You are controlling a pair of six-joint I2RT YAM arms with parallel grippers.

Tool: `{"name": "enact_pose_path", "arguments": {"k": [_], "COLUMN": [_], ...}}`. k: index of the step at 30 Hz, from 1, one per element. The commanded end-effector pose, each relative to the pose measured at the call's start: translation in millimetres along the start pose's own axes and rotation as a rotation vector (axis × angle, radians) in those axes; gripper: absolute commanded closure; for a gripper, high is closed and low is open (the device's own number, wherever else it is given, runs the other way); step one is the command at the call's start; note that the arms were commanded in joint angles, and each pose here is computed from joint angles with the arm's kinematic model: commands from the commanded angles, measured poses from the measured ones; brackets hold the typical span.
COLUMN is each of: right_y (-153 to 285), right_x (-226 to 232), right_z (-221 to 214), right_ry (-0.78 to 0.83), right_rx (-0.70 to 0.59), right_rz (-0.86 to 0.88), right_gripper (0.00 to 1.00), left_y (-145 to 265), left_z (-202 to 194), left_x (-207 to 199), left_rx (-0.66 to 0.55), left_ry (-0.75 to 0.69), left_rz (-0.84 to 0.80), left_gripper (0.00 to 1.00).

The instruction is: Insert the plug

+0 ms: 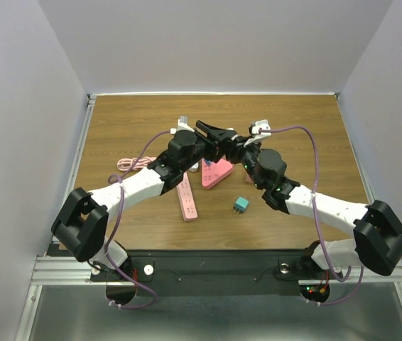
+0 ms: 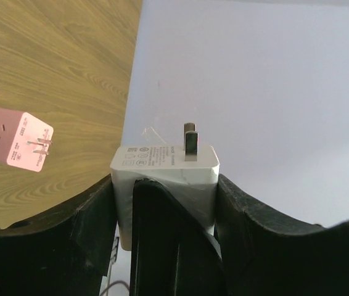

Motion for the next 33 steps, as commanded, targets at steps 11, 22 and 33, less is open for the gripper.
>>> {"name": "enact_pose_path", "arguments": {"k": [11, 22, 33], "right_y": [20.4, 24.8, 21.4], "right_x": [-30.2, 30.9, 26.1], "right_z": [19.9, -37.2, -39.4], "right_ry": [0.203, 0.322, 0.368], "right_rx": [0.109, 0.557, 0.674], "right_rz": [0.027, 0.54, 0.534], "right_gripper": [1.0, 1.0, 1.0], "left_y": [46.5, 2.3, -23.7], "left_z": [116.2, 113.4, 118.0], "left_x": [19.2, 46.7, 83.4], "left_rx": [-0.308, -0.059, 0.004], "left_ry": [-0.388, -0.735, -0.872], "left_rz": [0.111, 0.225, 0.385], "left_gripper": [0.07, 0.09, 0.13]}}
Point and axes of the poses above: each gripper's point midway between its finger pads, its own y axis back along the fingers, its own x axis along the line the jaws close on, z = x × y, the point moved 3 cm from there along y, back along the fingers, and after that the axes turned 8 degrees about y, right-handed, at the moved point
